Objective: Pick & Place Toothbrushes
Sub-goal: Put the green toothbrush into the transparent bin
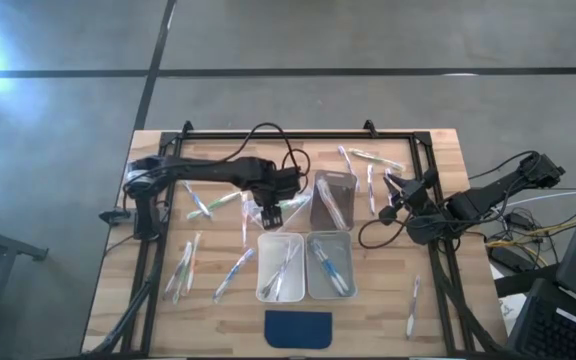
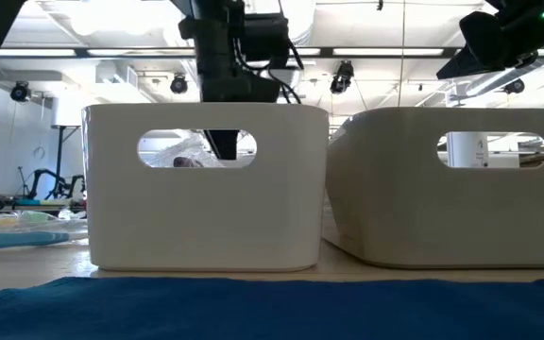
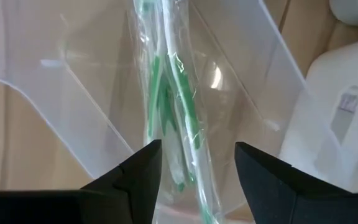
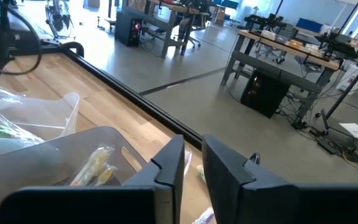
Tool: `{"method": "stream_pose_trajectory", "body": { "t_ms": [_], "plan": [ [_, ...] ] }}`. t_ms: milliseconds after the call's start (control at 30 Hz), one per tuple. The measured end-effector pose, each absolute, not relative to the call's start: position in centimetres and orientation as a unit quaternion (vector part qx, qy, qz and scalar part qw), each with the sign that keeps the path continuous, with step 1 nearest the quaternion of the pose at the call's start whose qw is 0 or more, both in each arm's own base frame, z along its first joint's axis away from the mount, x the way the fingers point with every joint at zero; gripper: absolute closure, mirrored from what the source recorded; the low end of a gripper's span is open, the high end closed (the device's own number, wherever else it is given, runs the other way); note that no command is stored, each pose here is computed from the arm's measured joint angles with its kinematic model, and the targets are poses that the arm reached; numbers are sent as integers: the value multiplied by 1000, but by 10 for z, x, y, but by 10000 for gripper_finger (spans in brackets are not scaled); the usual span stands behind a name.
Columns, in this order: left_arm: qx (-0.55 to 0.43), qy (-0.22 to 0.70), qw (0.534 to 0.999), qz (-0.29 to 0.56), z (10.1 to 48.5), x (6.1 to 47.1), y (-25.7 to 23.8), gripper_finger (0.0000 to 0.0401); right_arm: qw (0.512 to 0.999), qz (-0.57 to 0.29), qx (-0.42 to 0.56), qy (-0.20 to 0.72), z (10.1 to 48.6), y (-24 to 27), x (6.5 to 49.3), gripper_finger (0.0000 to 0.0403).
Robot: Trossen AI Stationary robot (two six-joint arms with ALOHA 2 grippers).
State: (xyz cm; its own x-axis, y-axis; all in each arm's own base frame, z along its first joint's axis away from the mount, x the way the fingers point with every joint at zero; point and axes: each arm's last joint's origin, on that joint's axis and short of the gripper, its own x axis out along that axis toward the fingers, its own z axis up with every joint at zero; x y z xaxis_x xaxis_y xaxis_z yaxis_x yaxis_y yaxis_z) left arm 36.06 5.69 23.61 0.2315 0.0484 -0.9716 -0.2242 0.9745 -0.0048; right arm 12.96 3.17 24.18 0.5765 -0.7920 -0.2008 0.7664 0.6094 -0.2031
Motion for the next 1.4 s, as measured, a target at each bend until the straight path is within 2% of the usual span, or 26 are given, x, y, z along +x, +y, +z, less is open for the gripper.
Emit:
{"method": "stream_pose_trajectory", "body": {
  "t_ms": [200, 533, 733, 1033, 1400],
  "plan": [
    [-75, 619, 777, 85, 221, 363, 57, 195, 886, -440, -48, 137, 241, 32, 130, 351],
    [-82, 608, 784, 91, 211, 364, 57, 203, 886, -439, -48, 137, 241, 32, 130, 320],
    [-93, 612, 779, 100, 205, 361, 57, 256, 887, -439, -48, 137, 241, 32, 129, 304],
    [-121, 608, 776, 120, 206, 362, 57, 381, 887, -439, -49, 138, 241, 32, 129, 305],
    [-140, 608, 770, 134, 209, 362, 53, 382, 886, -439, -50, 138, 241, 32, 129, 346]
  ]
}}
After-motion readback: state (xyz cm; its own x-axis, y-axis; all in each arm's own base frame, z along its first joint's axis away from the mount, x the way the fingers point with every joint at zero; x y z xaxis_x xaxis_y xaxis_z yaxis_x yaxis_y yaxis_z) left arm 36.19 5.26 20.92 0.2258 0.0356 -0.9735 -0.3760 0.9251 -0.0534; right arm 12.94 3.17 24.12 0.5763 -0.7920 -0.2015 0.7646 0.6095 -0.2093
